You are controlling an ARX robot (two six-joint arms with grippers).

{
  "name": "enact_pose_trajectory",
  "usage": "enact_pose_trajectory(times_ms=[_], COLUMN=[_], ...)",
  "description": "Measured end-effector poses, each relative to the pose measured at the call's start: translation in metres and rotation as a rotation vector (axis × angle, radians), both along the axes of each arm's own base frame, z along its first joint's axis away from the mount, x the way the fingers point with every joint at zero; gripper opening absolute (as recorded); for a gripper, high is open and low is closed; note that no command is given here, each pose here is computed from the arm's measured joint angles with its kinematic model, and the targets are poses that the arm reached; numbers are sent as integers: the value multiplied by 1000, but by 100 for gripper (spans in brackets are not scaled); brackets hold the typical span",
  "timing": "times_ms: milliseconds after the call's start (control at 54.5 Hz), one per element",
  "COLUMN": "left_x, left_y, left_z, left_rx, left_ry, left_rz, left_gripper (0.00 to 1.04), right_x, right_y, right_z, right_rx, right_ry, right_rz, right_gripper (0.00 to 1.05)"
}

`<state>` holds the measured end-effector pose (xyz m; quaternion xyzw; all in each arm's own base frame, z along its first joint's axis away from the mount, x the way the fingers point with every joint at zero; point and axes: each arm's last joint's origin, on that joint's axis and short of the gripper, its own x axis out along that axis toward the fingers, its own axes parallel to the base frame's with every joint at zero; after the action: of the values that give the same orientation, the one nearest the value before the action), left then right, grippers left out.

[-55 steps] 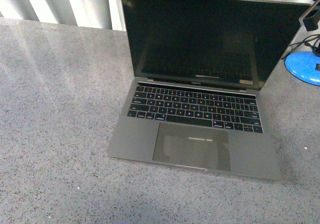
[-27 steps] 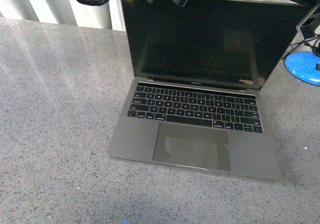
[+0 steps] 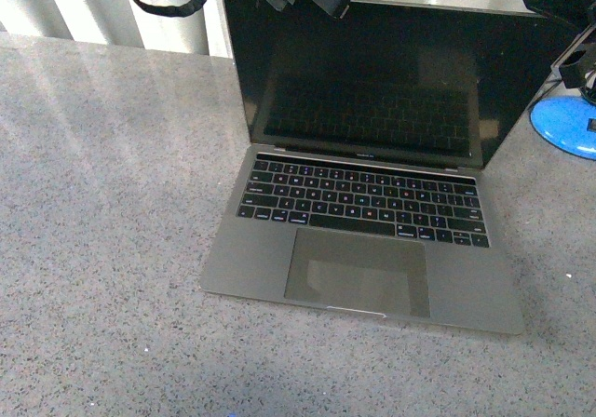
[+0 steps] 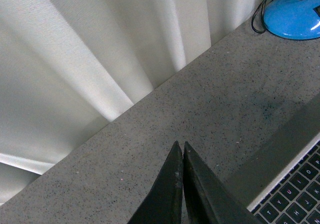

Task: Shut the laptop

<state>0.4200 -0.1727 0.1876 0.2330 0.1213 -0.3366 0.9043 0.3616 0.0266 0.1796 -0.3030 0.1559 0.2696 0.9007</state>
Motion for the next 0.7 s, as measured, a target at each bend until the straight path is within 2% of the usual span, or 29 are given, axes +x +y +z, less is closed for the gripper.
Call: enact_pose_trajectory(times_ms=[697], left_x=[-28], left_y=[-3], left_z=[-12], left_rx=[29], left_ry=[76], left_rz=[-58], left_gripper=[4], right_x=[-32], right_y=[12], right_z=[-17], right_rx=[24], right_ry=[59], right_rz=[13], right_gripper=[1])
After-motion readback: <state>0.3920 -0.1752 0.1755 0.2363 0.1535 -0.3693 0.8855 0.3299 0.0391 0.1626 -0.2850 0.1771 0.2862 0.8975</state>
